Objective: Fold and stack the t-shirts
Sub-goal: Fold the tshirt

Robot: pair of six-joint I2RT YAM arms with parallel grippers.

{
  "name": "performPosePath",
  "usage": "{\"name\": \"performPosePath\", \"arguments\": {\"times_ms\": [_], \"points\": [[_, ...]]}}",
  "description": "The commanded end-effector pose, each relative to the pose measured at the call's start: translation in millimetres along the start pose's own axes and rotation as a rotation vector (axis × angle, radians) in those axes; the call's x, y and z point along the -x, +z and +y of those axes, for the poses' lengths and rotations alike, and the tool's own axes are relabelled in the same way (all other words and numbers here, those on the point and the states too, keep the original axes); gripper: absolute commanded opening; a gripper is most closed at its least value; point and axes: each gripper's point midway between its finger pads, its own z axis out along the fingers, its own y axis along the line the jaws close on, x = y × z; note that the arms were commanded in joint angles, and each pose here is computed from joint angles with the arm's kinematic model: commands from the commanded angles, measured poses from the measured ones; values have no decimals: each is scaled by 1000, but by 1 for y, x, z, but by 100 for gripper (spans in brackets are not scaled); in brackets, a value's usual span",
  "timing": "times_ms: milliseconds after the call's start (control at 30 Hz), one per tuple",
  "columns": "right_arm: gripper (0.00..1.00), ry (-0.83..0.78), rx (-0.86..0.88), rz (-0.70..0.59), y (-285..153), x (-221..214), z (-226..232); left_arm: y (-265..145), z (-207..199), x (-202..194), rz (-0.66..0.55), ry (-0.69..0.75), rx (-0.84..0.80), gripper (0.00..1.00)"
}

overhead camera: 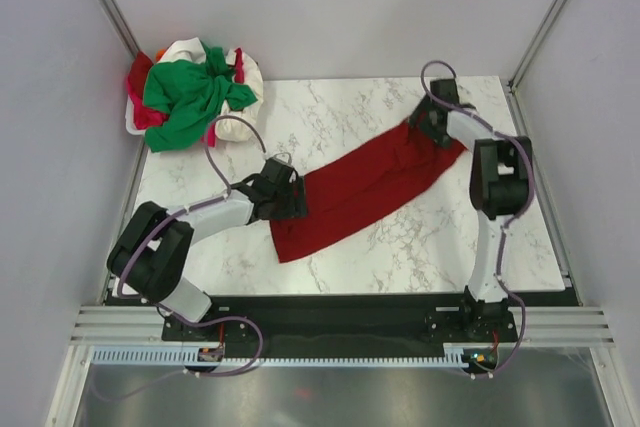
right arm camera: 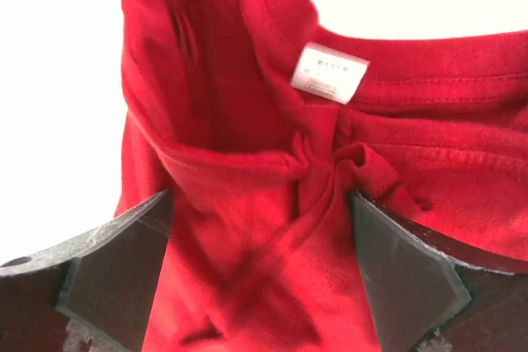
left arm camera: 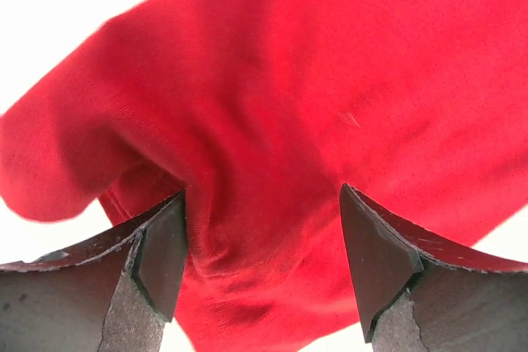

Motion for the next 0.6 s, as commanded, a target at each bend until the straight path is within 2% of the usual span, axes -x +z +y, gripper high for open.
{"name": "performPosePath", "arguments": {"times_ms": [0, 33, 100, 133, 200, 233, 267, 433, 567], "points": [[94, -98, 54, 34, 46, -2, 70, -8, -25, -77, 228, -63, -76, 78], [95, -135, 155, 78, 47, -13, 104, -11, -27, -93, 254, -30, -78, 78], [98, -188, 343, 68, 52, -9, 166, -25, -49, -122, 284, 82, -135, 78], [98, -221, 454, 98, 46, -14, 188, -30, -56, -132, 294, 119, -155, 78], [98, -229, 614, 56, 33, -3, 225, -46, -78, -156, 311, 220, -220, 78], [98, -228, 674, 57, 25, -1, 235, -68, -141, -148, 313, 118, -453, 78], [98, -231, 717, 26, 20, 4, 243, -83, -163, -154, 375, -82, -455, 79], [98, -305, 878, -75, -46, 35, 271, -134, -217, -130, 340, -48, -642, 81], [98, -377, 912, -136, -92, 52, 271, -164, -234, -109, 289, -28, -741, 84]]}}
